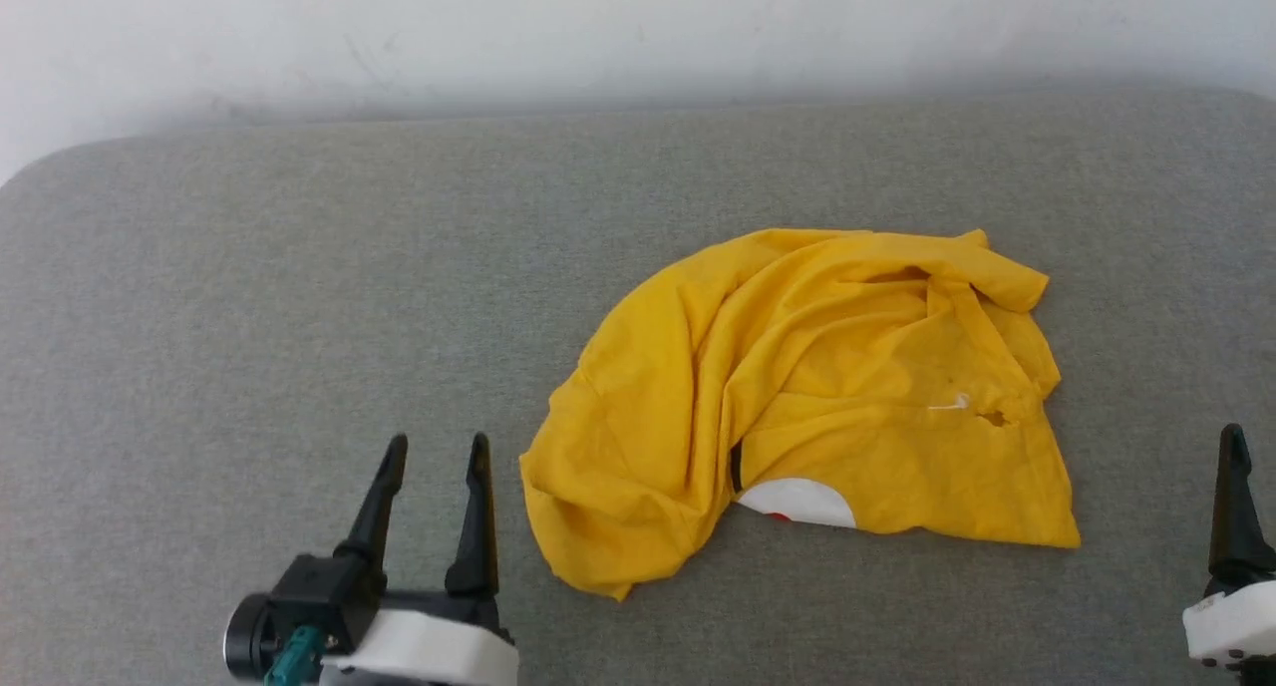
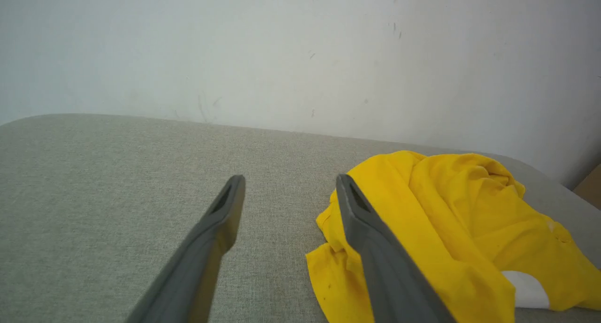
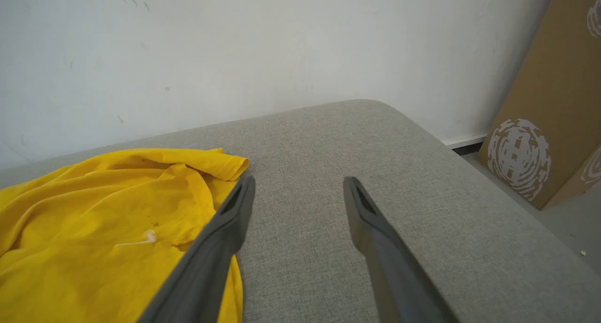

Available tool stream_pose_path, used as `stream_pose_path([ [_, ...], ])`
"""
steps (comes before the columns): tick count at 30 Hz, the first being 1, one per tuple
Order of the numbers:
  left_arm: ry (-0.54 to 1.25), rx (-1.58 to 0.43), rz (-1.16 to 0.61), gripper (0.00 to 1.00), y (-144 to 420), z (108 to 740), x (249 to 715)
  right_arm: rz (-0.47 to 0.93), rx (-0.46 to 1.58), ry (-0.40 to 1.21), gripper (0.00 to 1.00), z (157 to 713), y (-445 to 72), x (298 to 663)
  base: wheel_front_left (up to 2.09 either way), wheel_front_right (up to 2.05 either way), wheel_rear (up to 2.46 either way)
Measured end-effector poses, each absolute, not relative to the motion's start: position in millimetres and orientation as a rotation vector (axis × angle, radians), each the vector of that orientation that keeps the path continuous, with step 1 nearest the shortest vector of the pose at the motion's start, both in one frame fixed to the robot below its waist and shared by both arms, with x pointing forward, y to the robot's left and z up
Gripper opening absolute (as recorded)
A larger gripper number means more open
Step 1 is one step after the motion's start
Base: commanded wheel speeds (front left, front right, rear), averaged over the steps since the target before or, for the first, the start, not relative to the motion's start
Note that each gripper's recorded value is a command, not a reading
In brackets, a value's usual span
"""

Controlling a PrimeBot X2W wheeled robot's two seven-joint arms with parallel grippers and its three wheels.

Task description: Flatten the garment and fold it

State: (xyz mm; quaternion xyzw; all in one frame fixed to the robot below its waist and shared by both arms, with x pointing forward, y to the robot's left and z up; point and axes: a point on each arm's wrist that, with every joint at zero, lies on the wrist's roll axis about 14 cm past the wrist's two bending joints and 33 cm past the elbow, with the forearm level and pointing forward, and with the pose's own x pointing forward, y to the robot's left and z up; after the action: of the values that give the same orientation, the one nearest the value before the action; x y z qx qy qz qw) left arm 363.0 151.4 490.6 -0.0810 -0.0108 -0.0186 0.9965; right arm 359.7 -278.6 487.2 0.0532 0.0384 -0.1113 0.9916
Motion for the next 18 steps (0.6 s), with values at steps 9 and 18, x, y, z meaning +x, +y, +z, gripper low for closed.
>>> stream_pose_path([
  [9, -0.161, -0.051, -0.369, 1.00, 70, 564, 420, -0.259, 0.103, 0.038, 1.00, 495, -290, 371, 0.00, 0.00, 0.00],
  [18, 0.071, 0.122, -0.746, 1.00, -37, 527, 431, -0.276, 0.094, 0.089, 1.00, 478, -295, 388, 0.00, 0.00, 0.00],
])
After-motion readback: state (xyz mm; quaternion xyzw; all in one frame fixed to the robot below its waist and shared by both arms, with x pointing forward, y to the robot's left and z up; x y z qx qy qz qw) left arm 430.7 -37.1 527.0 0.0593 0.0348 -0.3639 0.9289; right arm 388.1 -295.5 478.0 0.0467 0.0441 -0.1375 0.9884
